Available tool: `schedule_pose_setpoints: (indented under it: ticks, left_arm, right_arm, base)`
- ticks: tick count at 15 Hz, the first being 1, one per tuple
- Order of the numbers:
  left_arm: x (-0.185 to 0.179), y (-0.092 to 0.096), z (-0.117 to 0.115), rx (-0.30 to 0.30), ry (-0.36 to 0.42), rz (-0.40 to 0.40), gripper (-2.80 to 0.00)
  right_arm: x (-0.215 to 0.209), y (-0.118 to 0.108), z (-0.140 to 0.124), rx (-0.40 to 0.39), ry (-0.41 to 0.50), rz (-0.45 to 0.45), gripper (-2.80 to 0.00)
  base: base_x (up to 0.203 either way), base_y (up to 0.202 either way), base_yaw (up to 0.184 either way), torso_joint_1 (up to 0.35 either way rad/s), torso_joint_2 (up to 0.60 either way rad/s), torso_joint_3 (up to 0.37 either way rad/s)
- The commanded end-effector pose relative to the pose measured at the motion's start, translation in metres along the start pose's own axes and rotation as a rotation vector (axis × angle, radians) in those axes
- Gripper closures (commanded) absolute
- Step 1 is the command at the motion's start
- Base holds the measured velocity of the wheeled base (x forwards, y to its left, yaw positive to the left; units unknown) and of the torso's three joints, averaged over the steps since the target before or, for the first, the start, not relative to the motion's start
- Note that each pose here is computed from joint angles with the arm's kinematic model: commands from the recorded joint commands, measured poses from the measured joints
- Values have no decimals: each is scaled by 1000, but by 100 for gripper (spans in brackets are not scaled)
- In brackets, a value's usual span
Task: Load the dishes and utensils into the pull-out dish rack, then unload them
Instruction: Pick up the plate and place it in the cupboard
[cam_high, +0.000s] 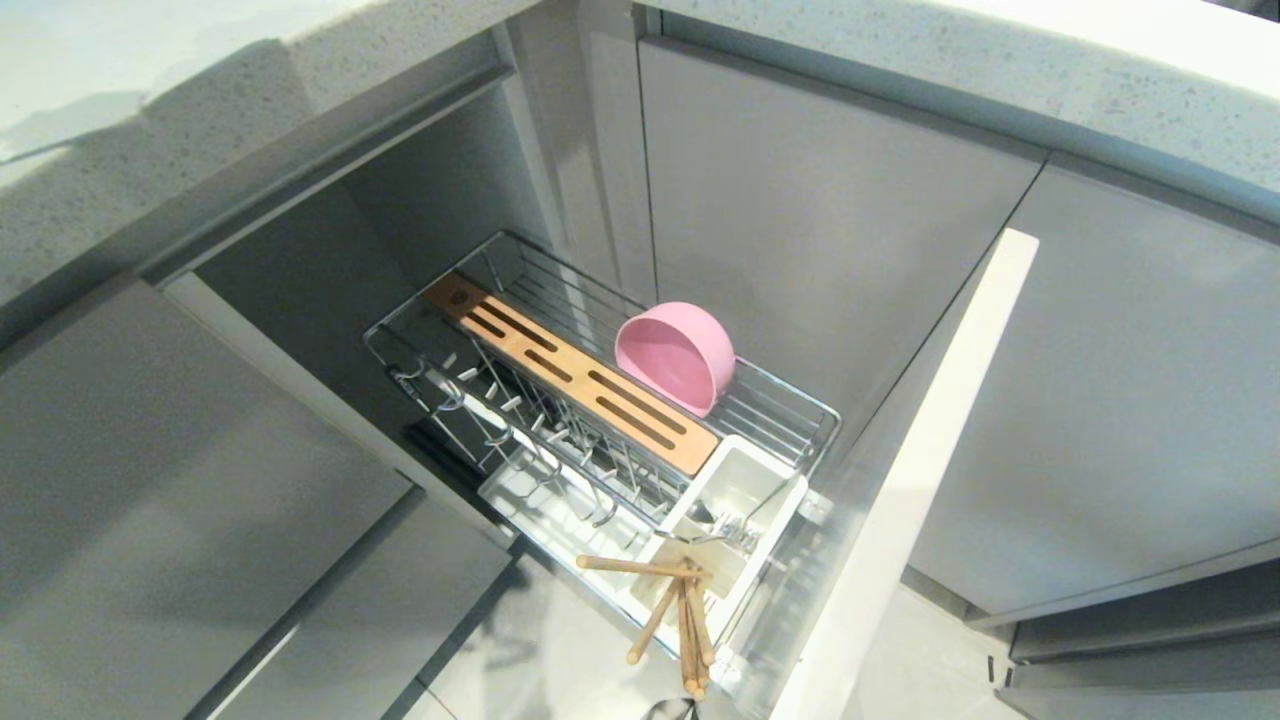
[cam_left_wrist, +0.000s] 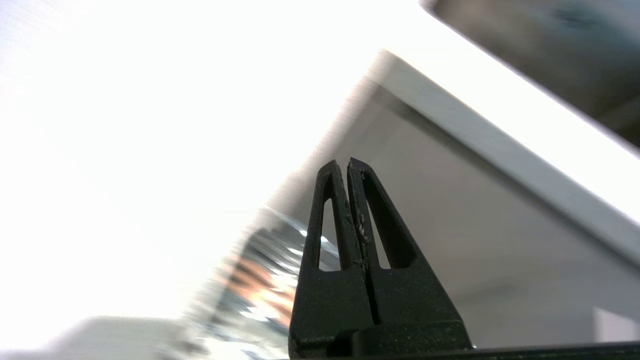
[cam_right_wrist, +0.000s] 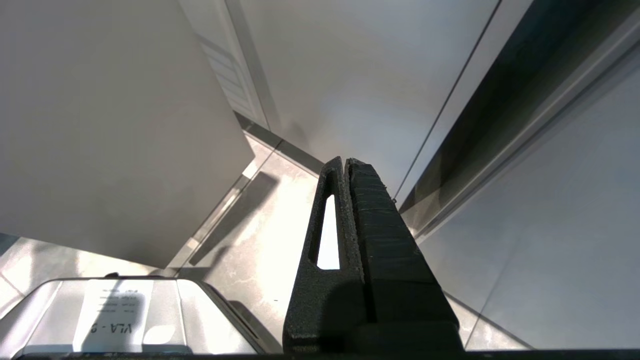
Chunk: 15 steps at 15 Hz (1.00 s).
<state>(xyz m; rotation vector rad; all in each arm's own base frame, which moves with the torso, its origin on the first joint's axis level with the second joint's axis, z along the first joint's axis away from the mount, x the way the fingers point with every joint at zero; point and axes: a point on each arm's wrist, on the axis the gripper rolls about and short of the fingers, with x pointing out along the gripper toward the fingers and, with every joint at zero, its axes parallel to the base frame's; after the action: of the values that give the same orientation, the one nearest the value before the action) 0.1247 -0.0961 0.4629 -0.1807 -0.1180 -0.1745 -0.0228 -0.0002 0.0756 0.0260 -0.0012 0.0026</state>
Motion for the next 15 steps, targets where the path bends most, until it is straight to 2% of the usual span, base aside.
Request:
schedule_pose_setpoints:
  ticks: [1,3,5,6,8,9,11,12,14,15]
  left_arm:
    - [0,21,10,72,-35,119,0]
    - [-10,47,19,132,-68,244,0]
    - [-30,68,25,215,-63,364,0]
    - [-44,76,27,275,-57,410,0]
    - [-66,85,30,355,-46,480,0]
    - [-76,88,31,380,-45,515,0]
    - [-103,85,32,416,-53,511,0]
    - [-110,84,29,423,-43,535,0]
    - [-113,88,25,434,-22,635,0]
    - [-114,89,22,437,-6,656,0]
  right_arm:
    - [0,0,0,0,1,0,0]
    - [0,0,0,0,1,0,0]
    - [0,0,0,0,1,0,0]
    - [0,0,0,0,1,1,0]
    - [0,0,0,0,1,0,0]
    - [0,0,0,0,1,0,0]
    - [0,0,0,0,1,0,0]
    - [0,0,0,0,1,0,0]
    - [0,0,0,0,1,1,0]
    - [0,0,0,0,1,0,0]
  base:
    - [0,0,0,0,0,0]
    - [0,0,0,0,0,0]
    - [0,0,0,0,0,0]
    - [0,0,0,0,0,0]
    - [0,0,0,0,0,0]
    - [0,0,0,0,0,0]
    - [0,0,0,0,0,0]
    - [0,0,0,0,0,0]
    - [0,0,0,0,0,0]
    - [0,0,0,0,0,0]
